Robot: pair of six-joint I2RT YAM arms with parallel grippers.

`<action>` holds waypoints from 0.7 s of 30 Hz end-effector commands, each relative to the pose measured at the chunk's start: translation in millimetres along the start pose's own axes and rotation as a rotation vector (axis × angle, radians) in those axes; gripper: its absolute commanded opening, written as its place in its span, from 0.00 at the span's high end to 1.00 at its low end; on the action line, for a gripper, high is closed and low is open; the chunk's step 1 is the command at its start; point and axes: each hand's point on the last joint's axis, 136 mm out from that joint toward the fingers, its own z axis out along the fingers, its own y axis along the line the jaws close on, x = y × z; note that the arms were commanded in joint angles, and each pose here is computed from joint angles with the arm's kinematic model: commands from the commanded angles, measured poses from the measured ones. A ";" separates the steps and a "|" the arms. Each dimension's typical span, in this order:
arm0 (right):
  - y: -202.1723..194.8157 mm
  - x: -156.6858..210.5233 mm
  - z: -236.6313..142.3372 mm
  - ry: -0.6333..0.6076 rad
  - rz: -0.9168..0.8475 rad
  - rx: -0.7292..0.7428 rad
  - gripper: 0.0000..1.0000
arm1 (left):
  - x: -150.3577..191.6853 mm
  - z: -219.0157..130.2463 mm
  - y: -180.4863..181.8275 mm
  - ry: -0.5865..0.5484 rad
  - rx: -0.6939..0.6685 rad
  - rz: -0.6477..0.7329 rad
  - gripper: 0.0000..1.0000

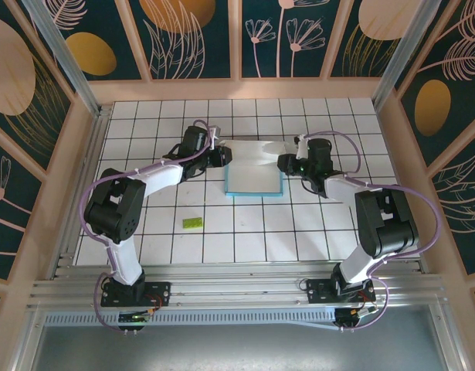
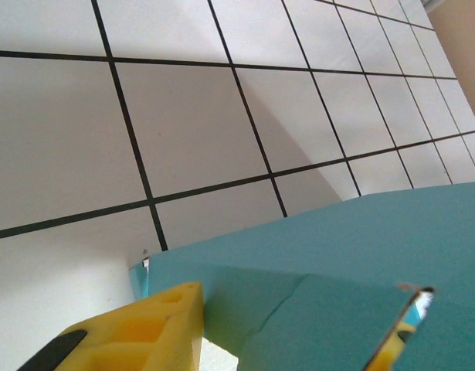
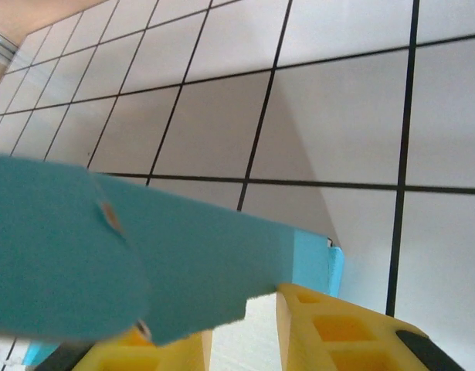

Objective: Fold the paper box

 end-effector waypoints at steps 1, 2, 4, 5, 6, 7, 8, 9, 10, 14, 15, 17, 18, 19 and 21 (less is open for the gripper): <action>9.7 1.5 -2.5 -0.017 0.004 -0.023 0.71 | 6.2 -5.6 -14.5 0.018 0.072 -0.045 0.69; 10.7 1.8 -2.4 -0.018 0.005 -0.025 0.71 | 6.4 -5.2 -15.6 0.017 0.082 -0.053 0.70; 12.6 2.6 -2.1 -0.019 0.009 -0.032 0.71 | 6.6 -5.1 -19.3 0.018 0.106 -0.067 0.69; 13.3 2.4 -1.9 -0.021 0.011 -0.034 0.71 | 6.0 -5.4 -21.3 0.015 0.117 -0.074 0.69; 14.3 1.7 -1.9 -0.023 0.011 -0.037 0.71 | 6.2 -5.1 -21.7 0.015 0.122 -0.080 0.70; 15.1 1.9 -1.6 -0.023 0.010 -0.038 0.71 | 5.9 -5.1 -21.9 0.013 0.122 -0.080 0.69; 16.0 1.6 -1.6 -0.024 0.006 -0.040 0.71 | 7.4 -4.3 -19.8 0.016 0.114 -0.079 0.69; 15.3 1.7 -1.6 -0.024 -0.001 -0.036 0.71 | 8.2 -4.2 -16.4 0.017 0.096 -0.071 0.69; 14.1 1.7 -1.6 -0.021 -0.006 -0.028 0.71 | 9.3 -4.5 -14.0 0.021 0.078 -0.061 0.69; 4.1 0.7 -11.4 -0.011 -0.062 0.049 0.59 | 4.0 -8.3 -7.7 0.019 0.018 -0.011 0.67; 3.2 0.6 -15.5 -0.014 -0.077 0.057 0.55 | 3.0 -9.0 -6.6 0.021 0.003 0.000 0.67; 3.6 -0.3 -25.2 -0.024 -0.108 0.063 0.45 | -3.3 -10.9 -5.7 0.021 -0.025 0.025 0.66; 2.6 -1.2 -29.8 -0.029 -0.120 0.070 0.41 | -5.7 -11.2 -6.1 0.021 -0.033 0.036 0.67; 1.1 -2.5 -34.2 -0.033 -0.130 0.076 0.38 | -9.6 -12.5 -7.2 0.018 -0.040 0.048 0.66; -2.3 -7.1 -43.1 -0.039 -0.149 0.080 0.34 | -14.4 -13.3 -8.3 0.018 -0.050 0.064 0.66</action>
